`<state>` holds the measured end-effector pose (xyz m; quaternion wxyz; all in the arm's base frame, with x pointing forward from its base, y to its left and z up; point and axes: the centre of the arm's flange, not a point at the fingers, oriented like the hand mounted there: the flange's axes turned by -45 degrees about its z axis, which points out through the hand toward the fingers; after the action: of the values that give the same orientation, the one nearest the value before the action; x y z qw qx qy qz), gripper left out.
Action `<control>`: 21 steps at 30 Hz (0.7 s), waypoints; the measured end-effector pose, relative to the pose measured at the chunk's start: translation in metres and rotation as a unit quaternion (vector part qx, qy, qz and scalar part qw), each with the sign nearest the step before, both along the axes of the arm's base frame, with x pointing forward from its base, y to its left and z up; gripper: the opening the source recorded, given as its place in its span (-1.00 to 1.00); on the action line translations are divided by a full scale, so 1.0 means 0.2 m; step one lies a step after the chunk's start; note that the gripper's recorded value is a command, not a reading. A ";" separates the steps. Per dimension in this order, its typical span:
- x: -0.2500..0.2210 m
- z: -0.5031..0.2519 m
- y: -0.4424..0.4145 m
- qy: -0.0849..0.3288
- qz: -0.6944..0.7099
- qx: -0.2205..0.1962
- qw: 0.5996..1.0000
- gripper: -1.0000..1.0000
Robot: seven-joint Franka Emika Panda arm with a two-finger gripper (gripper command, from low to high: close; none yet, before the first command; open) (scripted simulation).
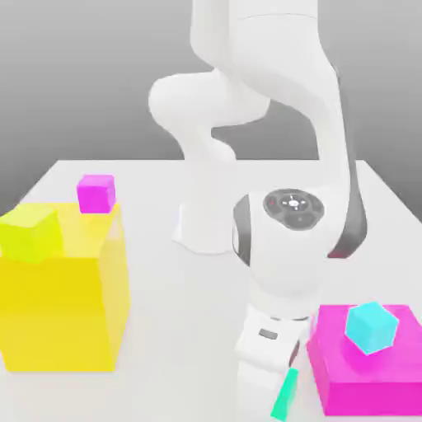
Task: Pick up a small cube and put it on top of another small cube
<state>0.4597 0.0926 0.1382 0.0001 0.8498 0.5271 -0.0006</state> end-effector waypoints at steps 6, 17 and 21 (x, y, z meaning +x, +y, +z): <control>0.00 0.20 0.00 0.000 0.001 0.000 1.000 -1.00; -0.26 0.84 0.73 0.001 0.341 0.003 0.940 -1.00; -0.26 0.65 0.73 0.001 0.354 0.002 0.935 -1.00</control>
<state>0.4069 0.2388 0.2672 -0.0017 0.6082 0.7938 -0.0005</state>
